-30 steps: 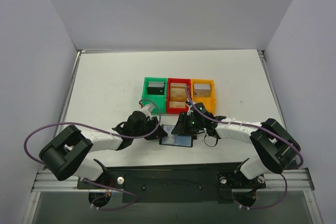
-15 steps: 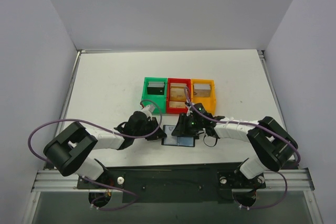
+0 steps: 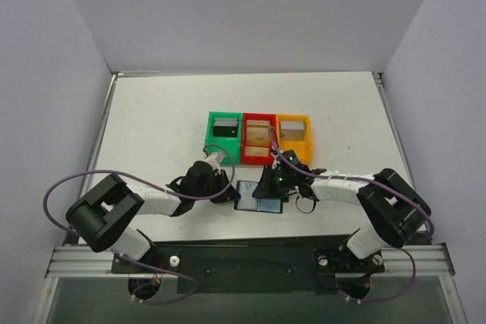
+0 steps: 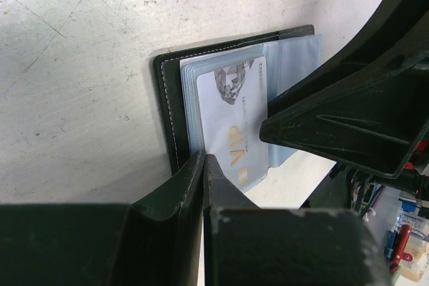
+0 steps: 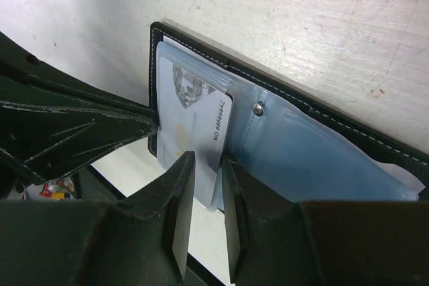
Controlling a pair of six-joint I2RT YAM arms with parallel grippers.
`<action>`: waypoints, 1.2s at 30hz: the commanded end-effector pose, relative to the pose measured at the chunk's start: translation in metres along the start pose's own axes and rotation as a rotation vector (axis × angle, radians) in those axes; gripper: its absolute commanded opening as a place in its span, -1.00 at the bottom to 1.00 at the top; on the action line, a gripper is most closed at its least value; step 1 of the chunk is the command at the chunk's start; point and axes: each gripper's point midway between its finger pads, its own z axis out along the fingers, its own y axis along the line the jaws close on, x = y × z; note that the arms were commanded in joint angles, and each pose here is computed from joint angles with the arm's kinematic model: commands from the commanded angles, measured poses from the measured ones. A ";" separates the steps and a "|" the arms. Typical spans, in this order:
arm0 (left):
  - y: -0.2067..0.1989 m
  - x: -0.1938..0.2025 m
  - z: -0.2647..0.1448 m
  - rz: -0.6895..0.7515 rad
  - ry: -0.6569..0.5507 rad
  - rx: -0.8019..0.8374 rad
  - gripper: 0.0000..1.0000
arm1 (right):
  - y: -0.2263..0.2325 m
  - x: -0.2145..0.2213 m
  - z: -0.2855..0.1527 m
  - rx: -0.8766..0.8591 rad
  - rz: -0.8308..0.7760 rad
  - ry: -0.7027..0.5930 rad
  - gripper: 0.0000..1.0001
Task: Take the credit cards out of the card holder
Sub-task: Remove the credit card from the card holder.
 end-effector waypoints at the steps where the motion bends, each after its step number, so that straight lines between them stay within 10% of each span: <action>1: 0.007 0.003 0.003 -0.001 0.008 -0.014 -0.79 | 0.008 -0.003 -0.002 -0.043 -0.007 -0.014 -0.65; 36: 0.020 0.011 0.006 -0.025 0.033 -0.063 -1.00 | -0.006 0.000 -0.010 -0.030 0.011 -0.027 -0.80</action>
